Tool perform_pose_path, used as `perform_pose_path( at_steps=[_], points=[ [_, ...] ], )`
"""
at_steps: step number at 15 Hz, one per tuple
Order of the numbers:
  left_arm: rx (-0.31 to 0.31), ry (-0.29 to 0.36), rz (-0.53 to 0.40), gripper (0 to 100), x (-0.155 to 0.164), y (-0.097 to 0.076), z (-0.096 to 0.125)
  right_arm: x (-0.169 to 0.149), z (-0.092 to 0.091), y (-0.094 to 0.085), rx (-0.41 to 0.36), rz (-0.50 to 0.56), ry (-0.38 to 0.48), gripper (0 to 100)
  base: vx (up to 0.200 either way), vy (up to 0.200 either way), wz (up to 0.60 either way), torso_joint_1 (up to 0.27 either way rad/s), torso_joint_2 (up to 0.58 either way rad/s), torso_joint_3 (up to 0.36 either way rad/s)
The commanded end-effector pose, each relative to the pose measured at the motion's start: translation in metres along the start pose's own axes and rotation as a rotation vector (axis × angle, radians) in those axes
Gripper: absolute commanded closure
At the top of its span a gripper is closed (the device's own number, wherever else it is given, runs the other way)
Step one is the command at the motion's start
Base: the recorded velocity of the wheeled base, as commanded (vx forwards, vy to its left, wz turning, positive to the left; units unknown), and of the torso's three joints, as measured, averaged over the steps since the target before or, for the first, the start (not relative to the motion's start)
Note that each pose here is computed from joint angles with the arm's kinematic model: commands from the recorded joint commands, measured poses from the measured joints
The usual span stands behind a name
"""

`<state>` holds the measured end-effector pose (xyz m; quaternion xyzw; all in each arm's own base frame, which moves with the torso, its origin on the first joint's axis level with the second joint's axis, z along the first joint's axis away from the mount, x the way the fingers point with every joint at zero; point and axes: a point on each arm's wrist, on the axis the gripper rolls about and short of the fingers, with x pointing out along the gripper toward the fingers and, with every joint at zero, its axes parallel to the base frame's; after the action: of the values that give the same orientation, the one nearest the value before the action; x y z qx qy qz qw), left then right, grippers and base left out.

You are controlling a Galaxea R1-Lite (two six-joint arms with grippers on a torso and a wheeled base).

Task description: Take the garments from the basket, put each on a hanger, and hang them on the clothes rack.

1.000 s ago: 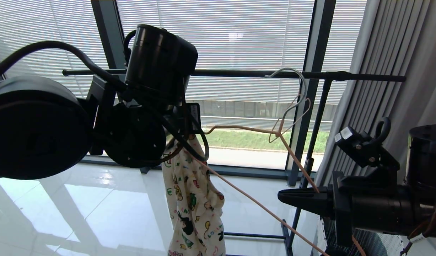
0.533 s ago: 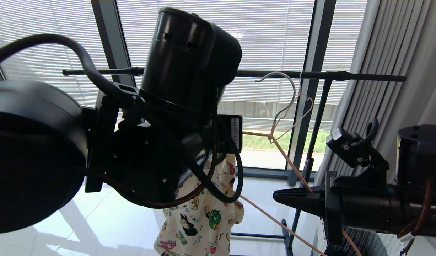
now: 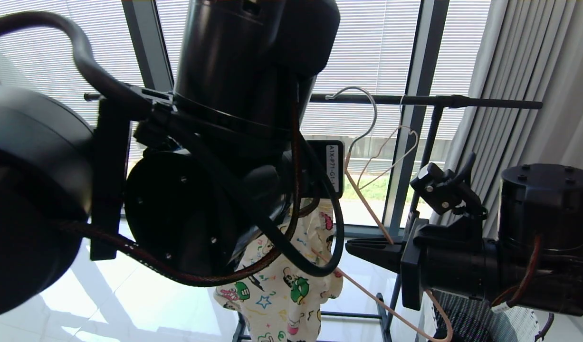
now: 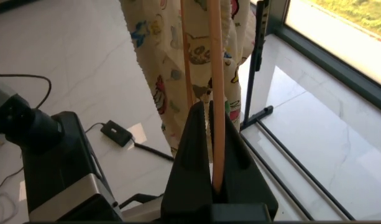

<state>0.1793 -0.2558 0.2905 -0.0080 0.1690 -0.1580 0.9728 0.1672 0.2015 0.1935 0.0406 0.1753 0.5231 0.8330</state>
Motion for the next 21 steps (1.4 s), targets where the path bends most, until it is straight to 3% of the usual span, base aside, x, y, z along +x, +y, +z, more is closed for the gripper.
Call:
perform_pose_path(
  at_steps=[1, 2, 7, 10, 14, 16, 18, 19, 20, 21],
  points=[
    [-0.007, -0.010, -0.007, 100, -0.005, 0.001, 0.003, 0.004, -0.003, -0.001, 0.004, -0.008, 0.012, 100, 0.000, 0.000, 0.00, 0.000, 0.00, 0.000],
    [-0.007, -0.011, -0.010, 0, -0.007, 0.001, 0.003, 0.005, -0.003, -0.002, 0.004, -0.009, 0.011, 100, 0.000, 0.000, 0.00, 0.000, 0.00, 0.000],
    [-0.013, -0.022, -0.009, 0, -0.017, 0.009, 0.005, 0.010, 0.000, -0.004, -0.007, -0.060, -0.044, 100, 0.000, 0.000, 0.00, 0.000, 0.00, 0.000],
    [0.032, -0.015, -0.007, 0, -0.036, 0.026, -0.003, 0.009, 0.002, -0.007, -0.011, -0.073, -0.072, 100, 0.000, 0.000, 0.00, 0.000, 0.00, 0.000],
    [0.253, 0.053, 0.026, 0, -0.064, 0.078, -0.039, -0.007, -0.001, -0.013, -0.059, -0.100, -0.083, 100, 0.000, 0.000, 0.00, 0.000, 0.00, 0.000],
    [0.321, 0.061, -0.109, 0, -0.083, 0.097, -0.049, -0.025, -0.017, -0.011, -0.115, -0.057, -0.042, 100, 0.000, 0.000, 0.00, 0.000, 0.00, 0.000],
    [0.457, 0.073, -0.245, 0, -0.097, 0.116, -0.065, -0.044, -0.036, -0.006, -0.173, 0.001, 0.000, 100, 0.000, 0.000, 0.00, 0.000, 0.00, 0.000],
    [0.499, 0.078, -0.284, 0, -0.099, 0.120, -0.071, -0.048, -0.041, -0.005, -0.188, 0.014, 0.012, 100, 0.000, 0.000, 0.00, 0.000, 0.00, 0.000],
    [0.567, 0.089, -0.380, 0, -0.103, 0.126, -0.084, -0.058, -0.055, -0.002, -0.231, 0.053, 0.042, 100, 0.000, 0.000, 0.00, 0.000, 0.00, 0.000],
    [0.589, 0.105, -0.433, 0, -0.102, 0.126, -0.091, -0.063, -0.063, 0.000, -0.275, 0.094, 0.057, 100, 0.000, 0.000, 0.00, 0.000, 0.00, 0.000]
  ],
)
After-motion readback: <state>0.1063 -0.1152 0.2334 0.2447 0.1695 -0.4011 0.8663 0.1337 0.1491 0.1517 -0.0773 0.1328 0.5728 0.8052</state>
